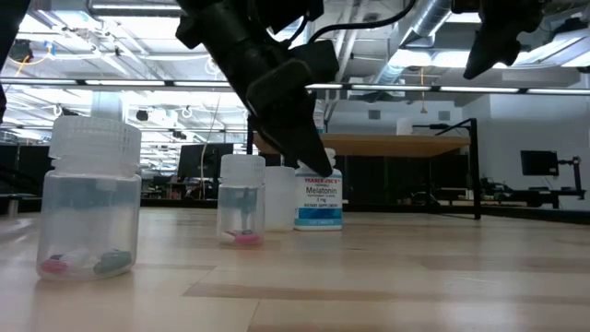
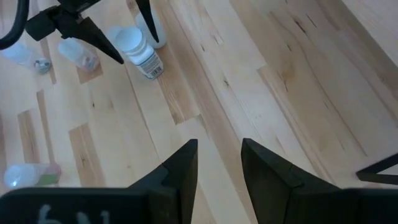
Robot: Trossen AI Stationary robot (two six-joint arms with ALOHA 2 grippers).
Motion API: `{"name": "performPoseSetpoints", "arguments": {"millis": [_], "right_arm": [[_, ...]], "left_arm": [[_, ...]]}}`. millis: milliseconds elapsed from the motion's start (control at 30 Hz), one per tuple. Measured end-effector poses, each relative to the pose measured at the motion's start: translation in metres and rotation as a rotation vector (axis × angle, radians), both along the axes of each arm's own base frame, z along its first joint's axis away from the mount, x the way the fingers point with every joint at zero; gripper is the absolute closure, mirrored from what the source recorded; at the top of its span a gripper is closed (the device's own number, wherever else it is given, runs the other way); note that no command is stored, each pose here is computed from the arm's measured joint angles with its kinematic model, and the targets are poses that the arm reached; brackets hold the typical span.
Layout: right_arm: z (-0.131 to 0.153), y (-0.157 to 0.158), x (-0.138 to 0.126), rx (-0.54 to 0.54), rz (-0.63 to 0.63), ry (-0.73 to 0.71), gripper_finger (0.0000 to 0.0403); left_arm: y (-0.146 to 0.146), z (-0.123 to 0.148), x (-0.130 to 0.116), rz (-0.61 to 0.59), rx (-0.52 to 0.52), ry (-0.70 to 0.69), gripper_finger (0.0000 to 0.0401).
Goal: Pick and place medicine bottles onto shelf by color
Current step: Put the white medicine bottle on the shelf aligned with the other white medicine bottle
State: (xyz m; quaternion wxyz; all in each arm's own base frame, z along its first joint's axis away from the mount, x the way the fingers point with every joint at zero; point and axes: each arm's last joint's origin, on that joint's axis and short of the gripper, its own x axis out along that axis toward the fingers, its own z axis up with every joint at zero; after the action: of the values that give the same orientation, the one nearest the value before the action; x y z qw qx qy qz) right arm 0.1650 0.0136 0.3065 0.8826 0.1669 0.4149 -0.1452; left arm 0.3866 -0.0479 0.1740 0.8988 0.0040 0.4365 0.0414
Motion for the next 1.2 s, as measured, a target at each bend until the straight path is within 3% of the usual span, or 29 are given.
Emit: {"name": "performPoseSetpoints", "arguments": {"millis": [133,367,467,867,1033,1200], "right_arm": [[0.0,0.0,0.0,0.0,0.0,0.0,0.0255],[0.0,0.0,0.0,0.0,0.0,-0.001,0.0255],[0.0,0.0,0.0,0.0,0.0,-0.001,0.0255],[-0.004,0.0,0.0,-0.001,0.0,0.012,0.0255],[-0.018,0.0,-0.001,-0.006,0.0,0.055,0.0255],[-0.02,0.0,0.0,-0.005,-0.001,0.049,0.0255]], "left_arm": [[0.0,0.0,0.0,0.004,0.005,-0.002,0.0146],[0.0,0.001,0.001,-0.014,0.022,-0.006,0.025],[0.0,0.009,0.005,-0.035,0.039,-0.003,0.026],[0.028,0.119,0.024,-0.209,0.23,0.048,0.0259],[0.066,0.164,0.019,-0.225,0.265,0.05,0.0259],[0.116,0.19,0.007,-0.22,0.221,0.02,0.0257]]}}
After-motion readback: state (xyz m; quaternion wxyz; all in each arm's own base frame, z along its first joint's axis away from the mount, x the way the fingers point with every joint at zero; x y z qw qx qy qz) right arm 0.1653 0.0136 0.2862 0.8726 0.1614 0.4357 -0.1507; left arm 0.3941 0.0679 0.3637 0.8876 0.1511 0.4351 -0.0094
